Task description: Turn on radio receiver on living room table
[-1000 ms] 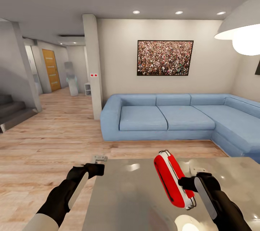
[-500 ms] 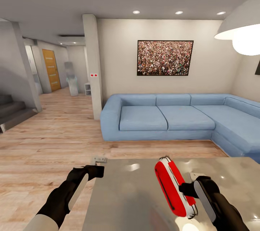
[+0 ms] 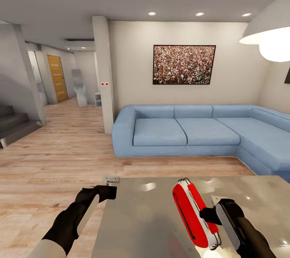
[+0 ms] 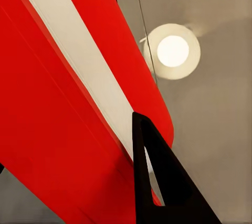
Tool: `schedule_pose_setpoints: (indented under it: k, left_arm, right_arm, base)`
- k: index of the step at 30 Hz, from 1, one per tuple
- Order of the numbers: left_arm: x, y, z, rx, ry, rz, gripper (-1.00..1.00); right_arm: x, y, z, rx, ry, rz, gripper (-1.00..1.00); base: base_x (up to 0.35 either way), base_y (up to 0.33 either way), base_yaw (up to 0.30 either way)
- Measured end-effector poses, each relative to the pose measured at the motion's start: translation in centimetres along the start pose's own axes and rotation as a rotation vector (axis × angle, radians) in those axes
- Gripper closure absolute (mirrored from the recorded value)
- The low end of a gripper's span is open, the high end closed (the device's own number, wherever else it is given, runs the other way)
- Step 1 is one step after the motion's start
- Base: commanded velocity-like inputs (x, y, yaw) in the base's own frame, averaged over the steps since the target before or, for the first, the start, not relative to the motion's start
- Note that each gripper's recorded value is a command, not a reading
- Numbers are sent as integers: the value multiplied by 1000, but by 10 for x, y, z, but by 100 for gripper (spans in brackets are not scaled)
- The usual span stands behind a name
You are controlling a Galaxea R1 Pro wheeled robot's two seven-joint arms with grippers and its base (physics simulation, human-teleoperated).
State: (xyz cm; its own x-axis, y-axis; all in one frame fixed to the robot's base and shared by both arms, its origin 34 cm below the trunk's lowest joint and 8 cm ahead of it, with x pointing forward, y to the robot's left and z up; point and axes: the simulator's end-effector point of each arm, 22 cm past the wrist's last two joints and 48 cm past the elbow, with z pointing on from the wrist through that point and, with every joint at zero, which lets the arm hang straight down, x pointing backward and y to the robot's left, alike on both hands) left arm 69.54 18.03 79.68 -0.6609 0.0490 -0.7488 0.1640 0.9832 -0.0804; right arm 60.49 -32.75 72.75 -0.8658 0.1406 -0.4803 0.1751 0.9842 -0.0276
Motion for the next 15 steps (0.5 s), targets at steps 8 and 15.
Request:
schedule_pose_setpoints:
  k: [8,15]
  left_arm:
    - [1,-1,1,1,3,-1,100]
    - [2,-1,1,1,3,-1,100]
  right_arm:
    - [10,2,5,-10,28,10,100]
    - [11,6,6,-30,34,26,100]
  base:
    - [0,0,0]
    - [0,0,0]
